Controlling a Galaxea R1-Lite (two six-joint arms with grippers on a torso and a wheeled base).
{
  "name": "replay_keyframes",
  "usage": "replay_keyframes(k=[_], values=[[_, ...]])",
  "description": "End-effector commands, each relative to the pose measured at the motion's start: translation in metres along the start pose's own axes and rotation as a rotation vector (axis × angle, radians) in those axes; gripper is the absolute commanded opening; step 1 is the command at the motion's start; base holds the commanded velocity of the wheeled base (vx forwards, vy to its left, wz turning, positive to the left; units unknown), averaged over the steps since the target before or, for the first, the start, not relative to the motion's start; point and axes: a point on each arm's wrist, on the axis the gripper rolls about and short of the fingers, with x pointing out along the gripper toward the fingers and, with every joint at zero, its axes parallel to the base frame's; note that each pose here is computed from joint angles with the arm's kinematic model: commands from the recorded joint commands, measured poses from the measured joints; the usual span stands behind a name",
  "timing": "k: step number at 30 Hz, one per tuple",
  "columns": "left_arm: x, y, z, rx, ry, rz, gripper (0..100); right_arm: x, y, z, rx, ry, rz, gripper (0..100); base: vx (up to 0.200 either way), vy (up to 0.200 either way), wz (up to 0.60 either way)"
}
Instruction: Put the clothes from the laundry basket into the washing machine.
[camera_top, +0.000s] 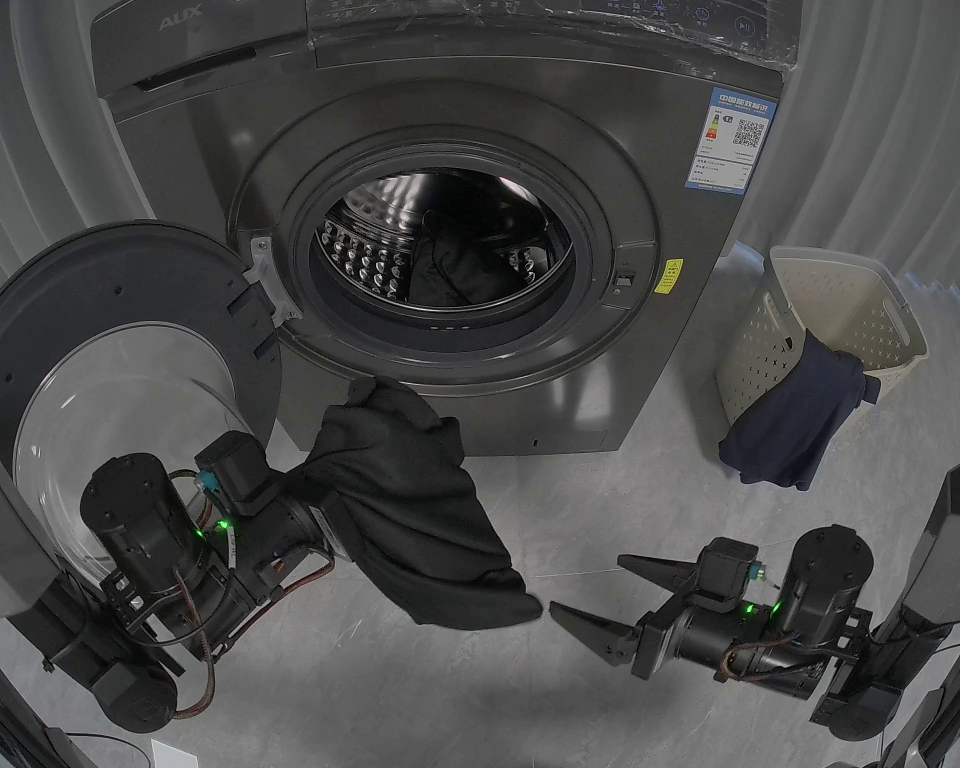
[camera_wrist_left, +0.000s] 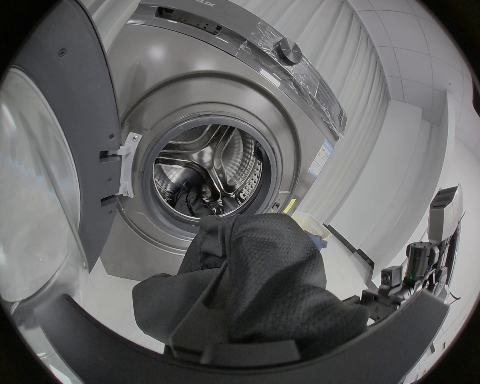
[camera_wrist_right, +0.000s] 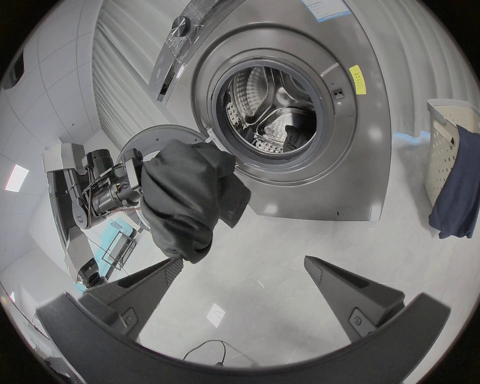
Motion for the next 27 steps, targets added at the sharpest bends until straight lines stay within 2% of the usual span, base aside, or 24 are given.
replay_keyframes(k=[1, 4, 7, 10, 12, 14, 16, 19, 27], values=[[-0.009, 0.003, -0.004, 0.013, 0.028, 0.021, 0, -0.001, -0.018, 0.020, 0.009, -0.092, -0.052, 100, 0.000, 0.000, 0.00], [-0.011, 0.004, -0.010, 0.028, 0.057, 0.025, 0, -0.002, -0.015, 0.021, 0.013, -0.098, -0.044, 100, 0.000, 0.000, 0.00], [-0.009, 0.006, -0.015, 0.031, 0.078, 0.029, 0, -0.003, -0.011, 0.024, 0.020, -0.107, -0.030, 100, 0.000, 0.000, 0.00], [-0.008, 0.006, -0.018, 0.044, 0.087, 0.034, 0, 0.000, -0.017, 0.027, 0.022, -0.127, -0.056, 100, 0.000, 0.000, 0.00], [-0.007, 0.006, -0.019, 0.059, 0.091, 0.037, 0, -0.001, -0.027, 0.030, 0.026, -0.138, -0.094, 100, 0.000, 0.000, 0.00], [-0.007, 0.008, -0.021, 0.061, 0.099, 0.042, 0, -0.002, -0.037, 0.034, 0.030, -0.158, -0.135, 100, 0.200, 0.000, 0.00], [-0.007, 0.011, -0.022, 0.062, 0.103, 0.053, 0, -0.002, -0.038, 0.037, 0.030, -0.170, -0.141, 100, 0.200, 0.000, 0.00], [-0.005, 0.015, -0.024, 0.064, 0.110, 0.067, 0, -0.001, -0.040, 0.038, 0.031, -0.176, -0.144, 100, 0.200, 0.000, 0.00], [-0.002, 0.012, -0.023, 0.065, 0.103, 0.053, 0, 0.004, -0.038, 0.041, 0.028, -0.189, -0.132, 100, 0.200, 0.000, 0.00]])
